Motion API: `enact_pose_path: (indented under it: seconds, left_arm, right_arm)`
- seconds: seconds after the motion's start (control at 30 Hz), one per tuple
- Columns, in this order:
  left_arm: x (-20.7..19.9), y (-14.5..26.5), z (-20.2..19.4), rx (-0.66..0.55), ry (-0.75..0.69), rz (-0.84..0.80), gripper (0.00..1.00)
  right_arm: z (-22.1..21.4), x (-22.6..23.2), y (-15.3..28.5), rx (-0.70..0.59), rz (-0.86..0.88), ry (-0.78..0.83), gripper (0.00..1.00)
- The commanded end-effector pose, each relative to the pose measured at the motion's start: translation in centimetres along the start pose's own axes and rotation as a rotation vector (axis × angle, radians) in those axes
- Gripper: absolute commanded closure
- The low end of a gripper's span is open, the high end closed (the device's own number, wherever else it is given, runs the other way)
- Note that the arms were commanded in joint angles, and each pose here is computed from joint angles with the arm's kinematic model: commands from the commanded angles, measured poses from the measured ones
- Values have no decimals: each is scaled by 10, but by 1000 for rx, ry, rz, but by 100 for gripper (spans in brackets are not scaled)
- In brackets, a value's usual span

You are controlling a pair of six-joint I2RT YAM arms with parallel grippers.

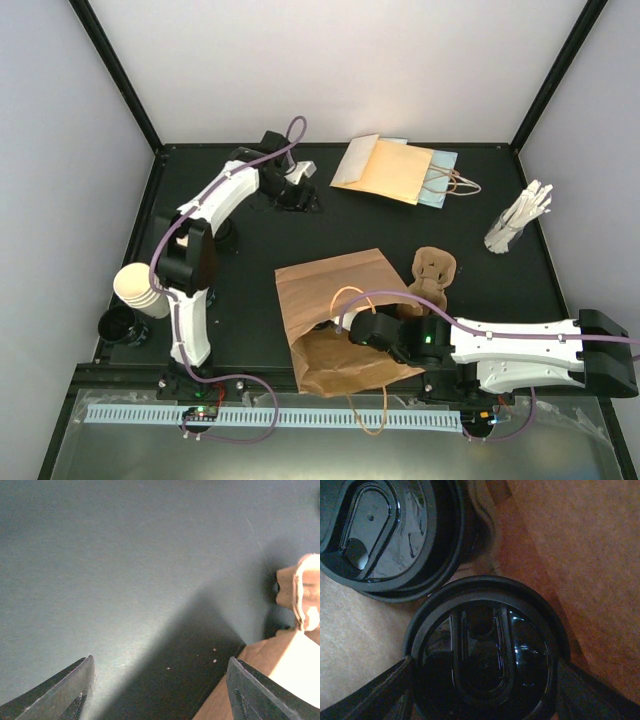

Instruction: Pack the takeout coffee

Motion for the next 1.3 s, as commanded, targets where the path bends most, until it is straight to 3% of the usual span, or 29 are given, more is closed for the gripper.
enact_pose_path:
  seconds: [0.0, 0.57, 1.27]
  left_arm:
    - [-23, -10, 7, -5, -94, -124, 27]
    - [-40, -64, -4, 77, -134, -284, 35]
    - [-42, -77, -17, 127, -126, -330, 43]
  right_arm:
    - [0, -1, -2, -18, -12, 0, 59]
    - [-2, 6, -13, -39, 0, -54, 59]
    - [-4, 6, -22, -21, -3, -132, 59]
Point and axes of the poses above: each gripper's point midway between its finger pads, its own y axis back along the fingers, its own x axis along the line the jaws close on, z = x × y, the point moved 9 cm from there along y, back along the fingers, and after that the axes turned 13 degrees about -y, right-handed, at the moved point
